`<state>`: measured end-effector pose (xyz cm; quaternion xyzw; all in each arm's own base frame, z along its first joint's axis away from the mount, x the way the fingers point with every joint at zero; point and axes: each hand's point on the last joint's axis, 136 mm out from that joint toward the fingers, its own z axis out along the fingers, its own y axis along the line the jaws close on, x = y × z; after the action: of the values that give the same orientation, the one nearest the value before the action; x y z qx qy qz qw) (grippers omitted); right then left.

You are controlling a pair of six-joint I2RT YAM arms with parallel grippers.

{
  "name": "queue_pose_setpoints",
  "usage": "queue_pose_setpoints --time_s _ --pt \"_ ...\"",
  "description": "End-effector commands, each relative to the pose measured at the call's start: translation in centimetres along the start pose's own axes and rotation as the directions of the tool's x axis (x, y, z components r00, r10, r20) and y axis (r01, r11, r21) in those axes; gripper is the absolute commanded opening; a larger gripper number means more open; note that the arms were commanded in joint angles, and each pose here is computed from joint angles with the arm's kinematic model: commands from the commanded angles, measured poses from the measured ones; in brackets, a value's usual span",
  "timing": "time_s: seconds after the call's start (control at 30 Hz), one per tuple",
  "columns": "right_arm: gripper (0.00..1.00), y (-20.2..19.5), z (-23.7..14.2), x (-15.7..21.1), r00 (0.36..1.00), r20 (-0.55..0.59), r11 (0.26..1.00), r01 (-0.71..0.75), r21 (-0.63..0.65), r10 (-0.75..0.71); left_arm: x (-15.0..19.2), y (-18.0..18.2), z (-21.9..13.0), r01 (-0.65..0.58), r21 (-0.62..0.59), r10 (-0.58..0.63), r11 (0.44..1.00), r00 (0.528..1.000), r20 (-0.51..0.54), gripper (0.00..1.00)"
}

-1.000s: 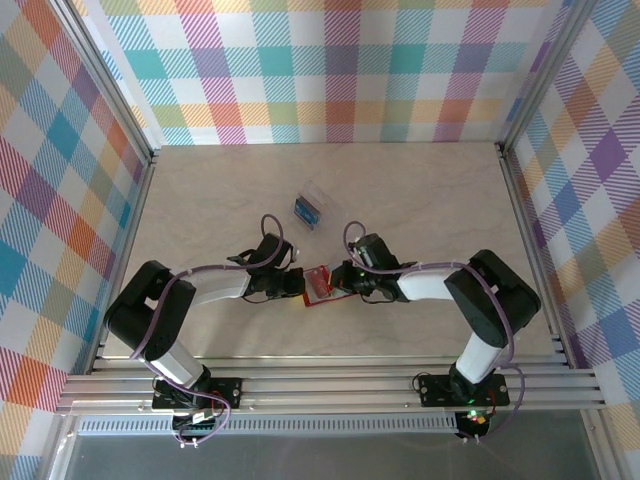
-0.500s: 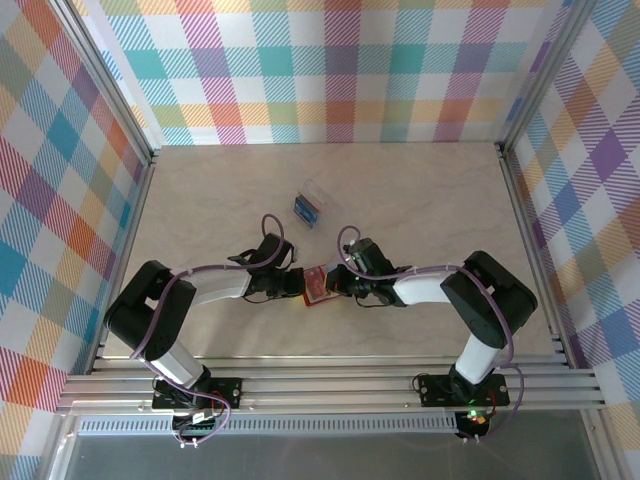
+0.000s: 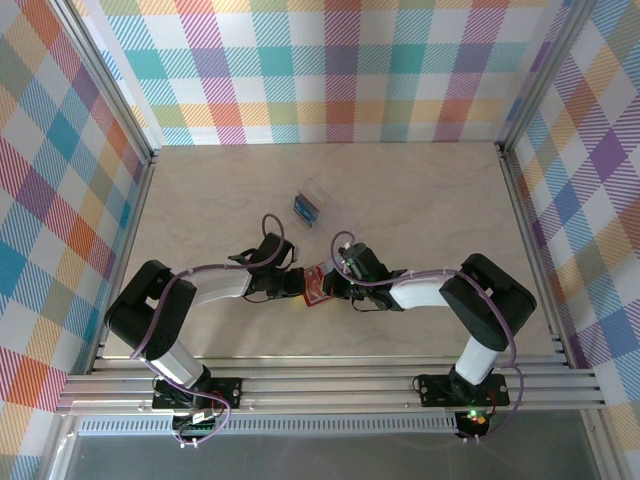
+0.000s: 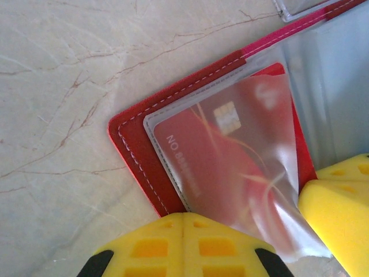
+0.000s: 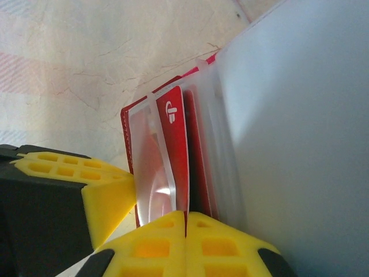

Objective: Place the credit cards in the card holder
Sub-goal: Insert the credit card into the card slot.

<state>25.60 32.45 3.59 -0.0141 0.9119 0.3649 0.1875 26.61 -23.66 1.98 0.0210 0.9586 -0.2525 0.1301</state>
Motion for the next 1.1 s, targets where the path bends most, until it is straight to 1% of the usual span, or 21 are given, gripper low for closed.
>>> queue_pose_setpoints --time_s 0.0,0.13,0.3,0.57,0.7,0.8,0.87,0.93,1.07 --pt "0.12 0.2 -0.1 2.5 0.993 -0.097 0.998 0.067 0.016 -0.065 1.9 1.1 1.2 -0.028 -0.053 0.025 0.998 0.998 -0.064 0.00" --pt "0.27 0.2 -0.5 2.4 0.990 -0.114 0.995 0.089 0.040 -0.084 1.8 1.0 0.9 -0.034 -0.056 0.030 0.998 0.998 -0.056 0.00" --pt "0.41 0.1 -1.1 2.2 0.986 -0.126 0.990 0.117 0.077 -0.107 1.7 1.0 0.8 -0.039 -0.057 0.036 0.998 0.998 -0.051 0.00" --pt "0.56 0.0 -2.8 1.3 0.976 -0.132 0.969 0.193 0.154 -0.174 1.7 0.9 0.8 -0.039 -0.052 0.037 0.998 0.998 -0.054 0.00" --pt "0.56 -0.1 -3.7 0.5 0.973 -0.113 0.956 0.221 0.192 -0.202 1.7 1.0 0.8 -0.040 -0.054 0.038 0.998 0.998 -0.054 0.00" --pt "0.48 -0.6 -4.4 -0.5 0.969 -0.095 0.938 0.246 0.243 -0.230 1.6 0.8 0.7 -0.043 -0.050 0.041 0.998 0.998 -0.049 0.00" --pt "0.39 -1.2 -4.8 -1.4 0.966 -0.089 0.920 0.259 0.295 -0.243 1.6 0.8 0.6 -0.044 -0.048 0.041 0.998 0.998 -0.050 0.00" --pt "0.34 -1.6 -4.9 -2.2 0.963 -0.084 0.903 0.270 0.334 -0.257 1.7 0.8 0.7 -0.043 -0.048 0.041 0.998 0.998 -0.052 0.00" --pt "0.32 -2.4 -4.7 -3.5 0.955 -0.094 0.863 0.295 0.410 -0.282 1.7 0.8 0.7 -0.045 -0.046 0.042 0.998 0.998 -0.053 0.00"
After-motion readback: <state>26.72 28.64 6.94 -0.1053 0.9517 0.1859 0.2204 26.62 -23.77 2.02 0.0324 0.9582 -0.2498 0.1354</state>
